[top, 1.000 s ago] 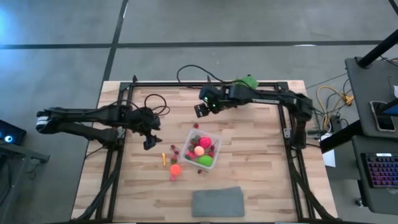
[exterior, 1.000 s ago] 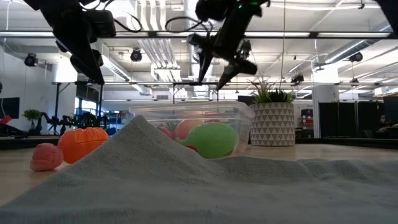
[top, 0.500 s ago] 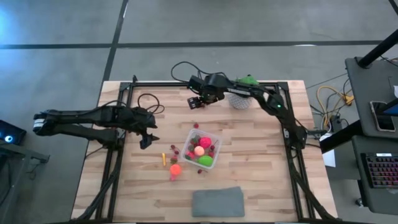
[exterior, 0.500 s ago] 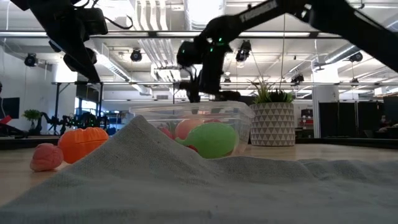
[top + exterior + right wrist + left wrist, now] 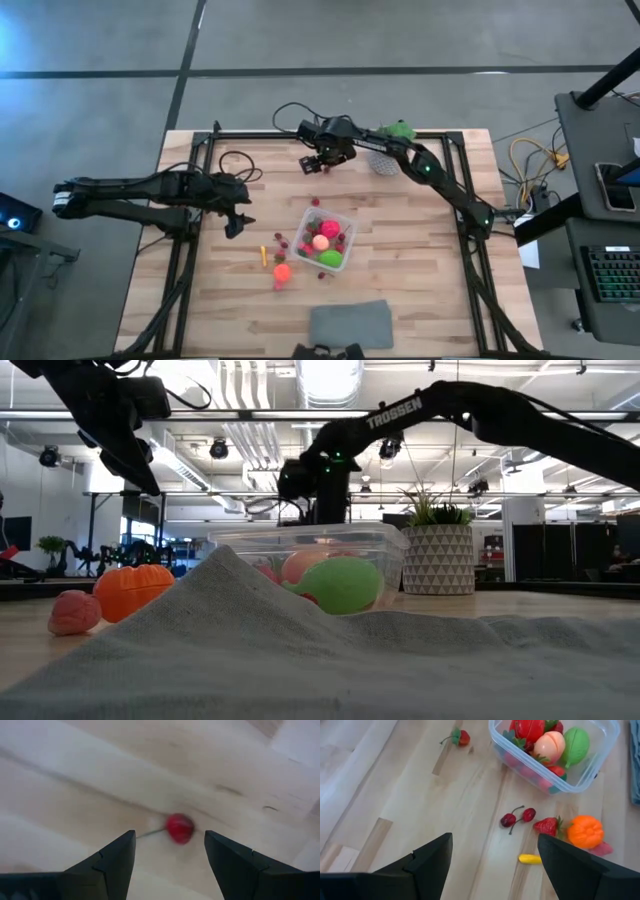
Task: Pick and placing Produce into tupperware
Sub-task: Put the red cherry into the transparent container, then put the red strawberry into the transparent container
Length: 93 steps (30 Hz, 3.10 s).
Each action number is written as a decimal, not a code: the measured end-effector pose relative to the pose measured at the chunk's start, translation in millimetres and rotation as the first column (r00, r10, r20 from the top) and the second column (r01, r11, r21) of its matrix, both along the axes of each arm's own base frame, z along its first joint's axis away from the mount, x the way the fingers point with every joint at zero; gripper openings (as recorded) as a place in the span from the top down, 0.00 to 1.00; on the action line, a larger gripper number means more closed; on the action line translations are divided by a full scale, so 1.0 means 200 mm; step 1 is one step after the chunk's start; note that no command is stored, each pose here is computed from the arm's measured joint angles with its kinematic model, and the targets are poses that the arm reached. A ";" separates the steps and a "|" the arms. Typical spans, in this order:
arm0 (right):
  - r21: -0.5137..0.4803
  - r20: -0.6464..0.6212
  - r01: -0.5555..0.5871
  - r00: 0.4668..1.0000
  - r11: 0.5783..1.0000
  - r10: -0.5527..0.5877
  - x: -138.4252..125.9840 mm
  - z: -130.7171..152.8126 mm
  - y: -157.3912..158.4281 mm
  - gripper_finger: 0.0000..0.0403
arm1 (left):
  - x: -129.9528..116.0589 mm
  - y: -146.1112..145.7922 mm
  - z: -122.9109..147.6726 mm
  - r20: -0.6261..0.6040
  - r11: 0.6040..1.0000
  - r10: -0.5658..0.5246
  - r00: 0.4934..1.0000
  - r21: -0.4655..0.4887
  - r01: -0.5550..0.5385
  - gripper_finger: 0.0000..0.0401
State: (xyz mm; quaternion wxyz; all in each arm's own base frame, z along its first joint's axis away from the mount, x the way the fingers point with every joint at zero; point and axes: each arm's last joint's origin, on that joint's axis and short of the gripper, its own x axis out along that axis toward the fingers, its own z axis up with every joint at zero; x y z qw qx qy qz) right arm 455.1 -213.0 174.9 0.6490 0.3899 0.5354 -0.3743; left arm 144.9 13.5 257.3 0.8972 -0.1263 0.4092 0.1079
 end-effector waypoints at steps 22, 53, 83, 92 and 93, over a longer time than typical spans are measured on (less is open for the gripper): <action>0.045 -0.026 0.084 0.996 0.995 -0.083 -0.05 -0.09 -0.09 0.51 | 0.02 0.00 -0.01 0.002 1.000 0.005 1.000 0.006 -0.005 0.31; 0.081 -0.033 0.012 0.999 0.997 -0.009 -0.07 -0.01 -0.04 0.79 | 0.02 0.00 -0.01 -0.001 1.000 0.006 1.000 0.005 -0.006 0.31; 0.136 -0.026 -0.671 0.733 0.729 0.679 -0.21 0.46 1.10 0.78 | 0.12 0.01 -0.05 -0.026 1.000 0.013 1.000 0.018 -0.012 0.31; 0.112 -0.036 -0.713 0.693 0.692 0.720 -0.20 0.33 1.16 0.66 | 0.14 0.02 -0.08 -0.065 1.000 0.014 0.998 0.013 -0.013 0.31; 0.098 -0.058 -0.711 0.694 0.696 0.718 -0.20 0.33 1.16 0.64 | 0.14 0.02 -0.08 -0.065 1.000 0.014 0.998 0.012 -0.013 0.31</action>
